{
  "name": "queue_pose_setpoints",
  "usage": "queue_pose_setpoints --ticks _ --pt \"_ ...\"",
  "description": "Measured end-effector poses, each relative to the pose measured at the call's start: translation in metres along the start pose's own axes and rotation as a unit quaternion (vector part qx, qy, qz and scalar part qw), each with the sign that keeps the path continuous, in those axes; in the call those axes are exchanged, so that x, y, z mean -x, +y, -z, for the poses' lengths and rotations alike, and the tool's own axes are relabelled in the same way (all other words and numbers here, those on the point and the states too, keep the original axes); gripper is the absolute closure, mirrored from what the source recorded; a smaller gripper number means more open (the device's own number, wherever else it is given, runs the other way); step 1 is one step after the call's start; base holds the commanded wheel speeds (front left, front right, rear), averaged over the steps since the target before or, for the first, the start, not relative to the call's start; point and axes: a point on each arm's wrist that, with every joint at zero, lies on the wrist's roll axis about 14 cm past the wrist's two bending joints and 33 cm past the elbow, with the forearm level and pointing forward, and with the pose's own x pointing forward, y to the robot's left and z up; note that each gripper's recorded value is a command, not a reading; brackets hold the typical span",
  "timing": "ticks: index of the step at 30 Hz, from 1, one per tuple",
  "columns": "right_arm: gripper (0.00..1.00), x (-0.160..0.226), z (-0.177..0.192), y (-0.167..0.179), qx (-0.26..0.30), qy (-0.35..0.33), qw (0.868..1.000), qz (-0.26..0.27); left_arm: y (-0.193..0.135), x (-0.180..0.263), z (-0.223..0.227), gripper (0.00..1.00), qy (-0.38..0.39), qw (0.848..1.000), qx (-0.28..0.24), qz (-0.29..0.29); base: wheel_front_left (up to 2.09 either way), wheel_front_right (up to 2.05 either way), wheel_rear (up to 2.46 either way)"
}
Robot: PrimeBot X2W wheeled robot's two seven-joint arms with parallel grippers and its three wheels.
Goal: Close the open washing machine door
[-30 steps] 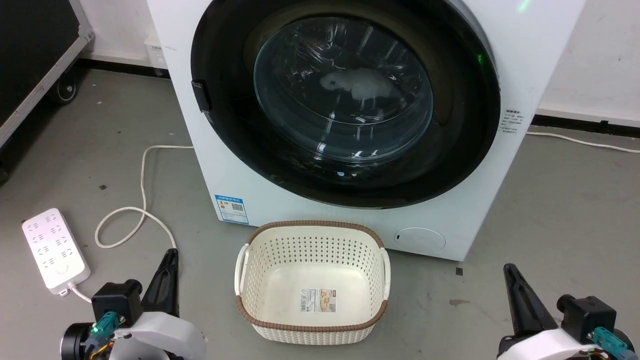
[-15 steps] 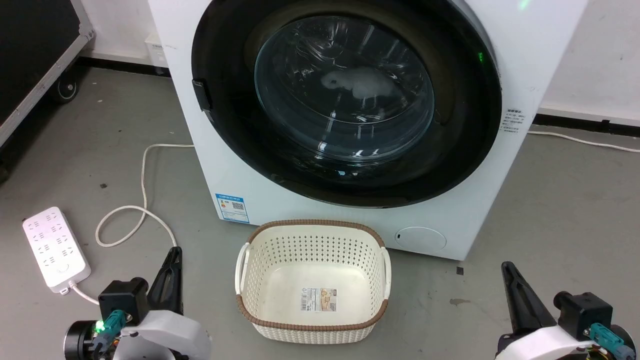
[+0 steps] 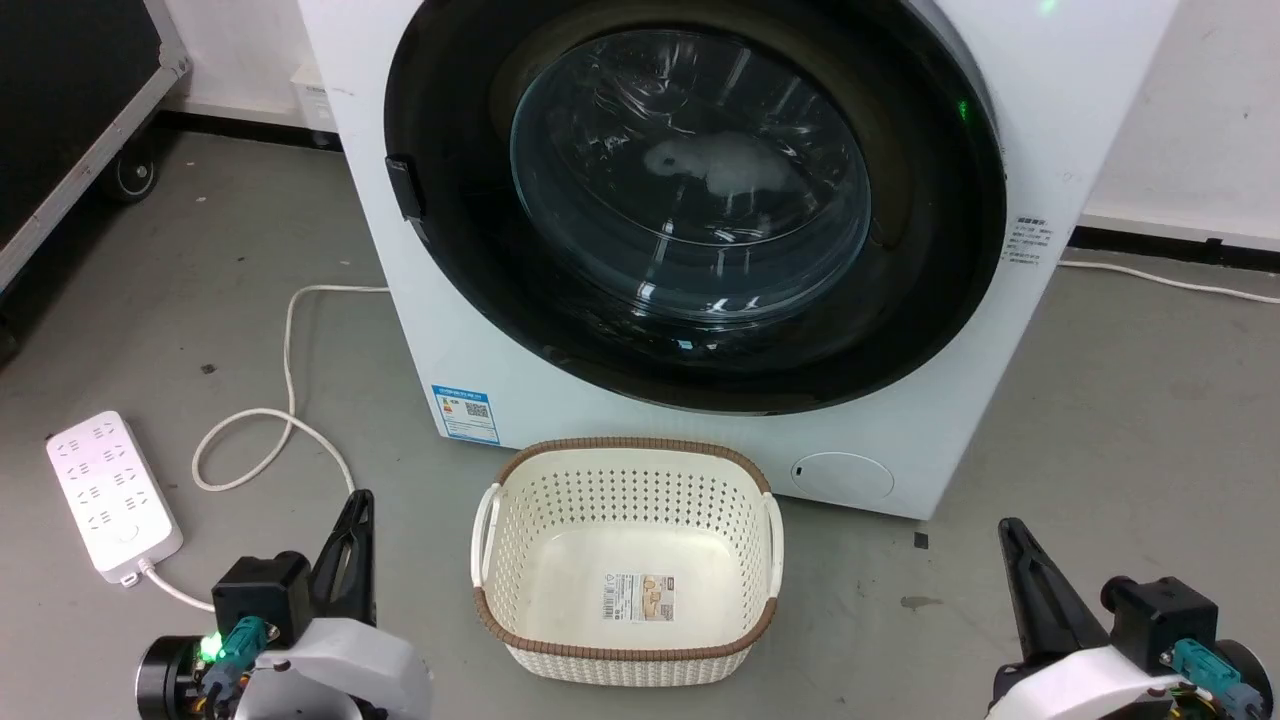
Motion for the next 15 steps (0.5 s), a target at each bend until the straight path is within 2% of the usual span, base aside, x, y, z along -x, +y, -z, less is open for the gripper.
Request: queue_pose_setpoints --ticks 15 --pt "1.00 -0.0030 -0.0035 0.0032 0.013 0.003 1.000 -0.006 -0.0019 0.0010 -0.0003 1.00 0.002 1.000 -0.010 -0.005 0.00 0.00 0.00"
